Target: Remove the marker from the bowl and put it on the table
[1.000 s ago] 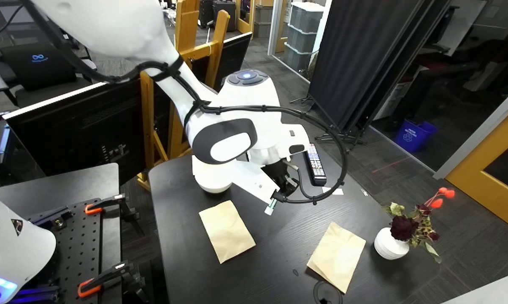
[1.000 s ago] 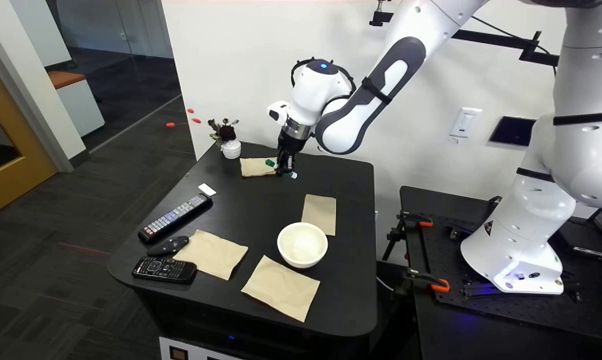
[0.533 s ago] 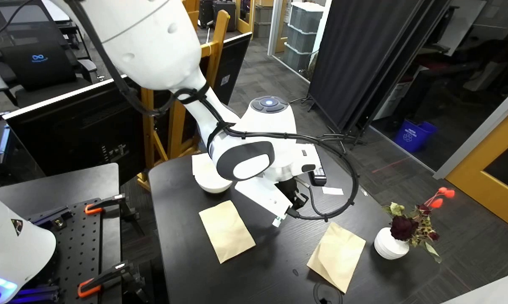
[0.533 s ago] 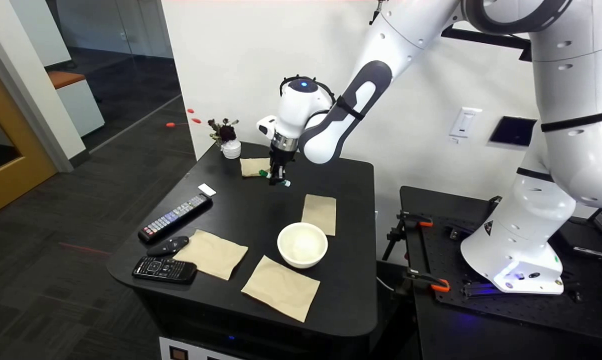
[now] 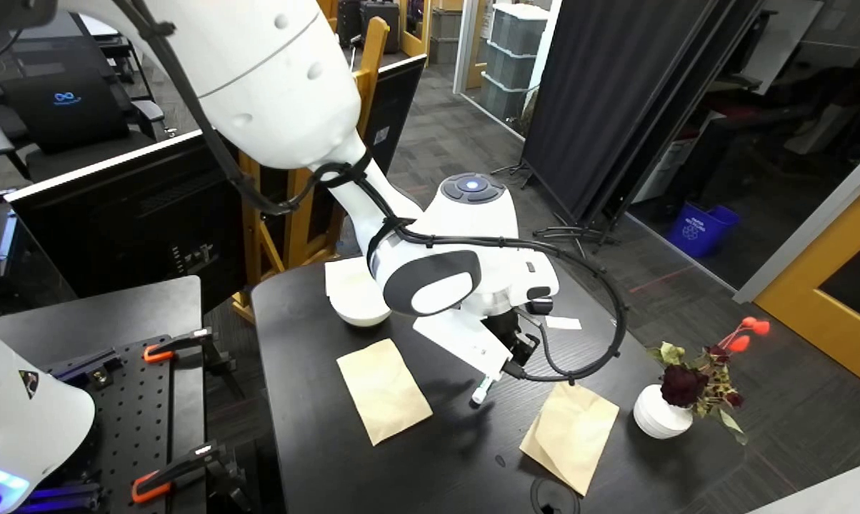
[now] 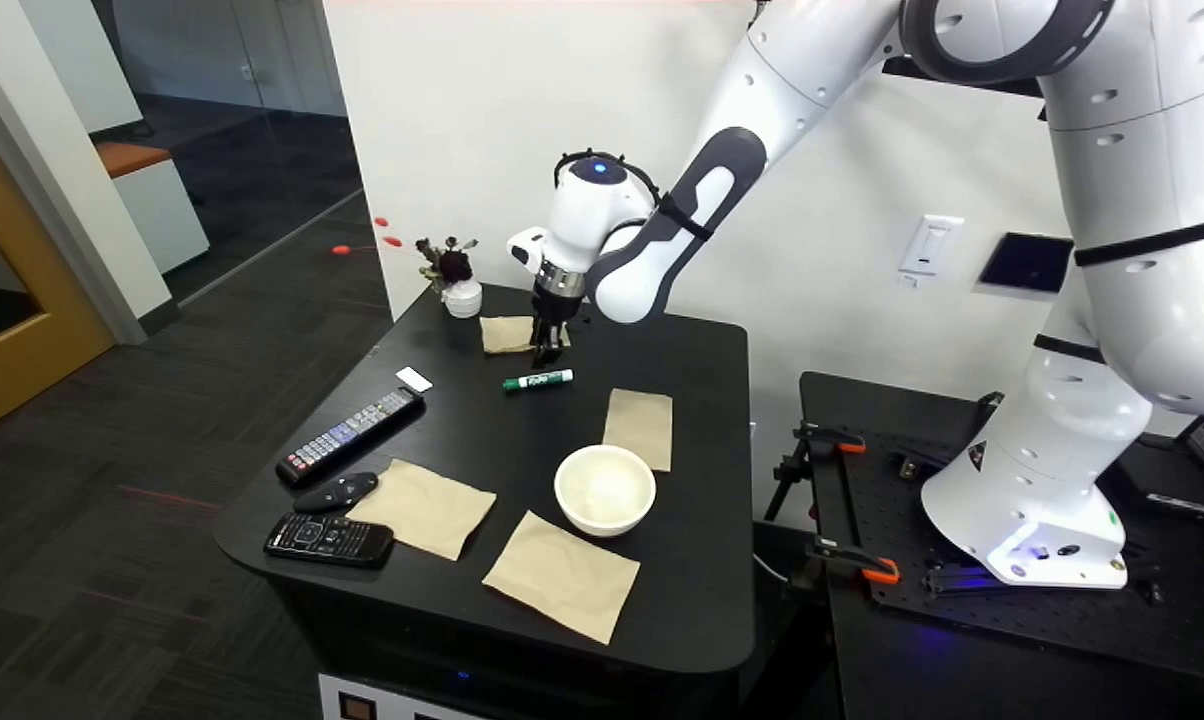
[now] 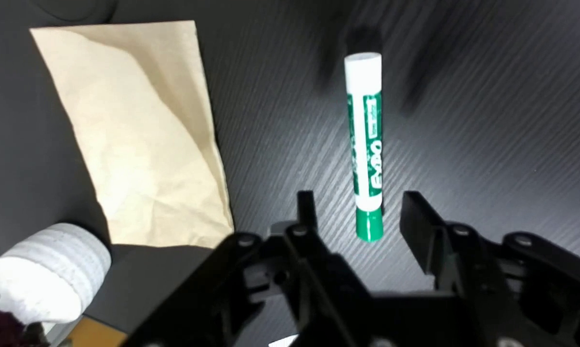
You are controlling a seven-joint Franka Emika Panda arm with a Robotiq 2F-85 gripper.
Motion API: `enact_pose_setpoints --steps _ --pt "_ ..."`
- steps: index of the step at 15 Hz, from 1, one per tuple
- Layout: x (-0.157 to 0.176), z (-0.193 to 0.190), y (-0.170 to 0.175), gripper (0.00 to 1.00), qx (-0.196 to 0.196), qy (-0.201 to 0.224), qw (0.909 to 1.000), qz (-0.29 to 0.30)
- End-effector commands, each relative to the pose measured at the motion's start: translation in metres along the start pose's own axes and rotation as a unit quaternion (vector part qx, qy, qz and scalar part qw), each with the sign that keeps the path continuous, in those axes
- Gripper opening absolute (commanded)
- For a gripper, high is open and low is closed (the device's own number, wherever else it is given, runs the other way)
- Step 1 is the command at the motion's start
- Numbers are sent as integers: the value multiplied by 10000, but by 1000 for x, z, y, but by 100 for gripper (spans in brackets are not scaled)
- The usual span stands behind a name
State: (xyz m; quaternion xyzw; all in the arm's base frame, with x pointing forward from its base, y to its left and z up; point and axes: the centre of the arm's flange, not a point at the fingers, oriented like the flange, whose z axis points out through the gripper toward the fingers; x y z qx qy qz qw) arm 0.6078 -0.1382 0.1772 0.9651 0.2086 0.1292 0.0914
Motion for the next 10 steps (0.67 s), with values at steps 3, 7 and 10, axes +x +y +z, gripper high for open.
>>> enact_pose_setpoints --steps 3,7,10 --pt "2 -60 12 98 -45 273 9993 -246" --pt "3 -86 0 100 163 413 9982 -410" --pt "15 -70 -3 100 49 465 9983 -361"
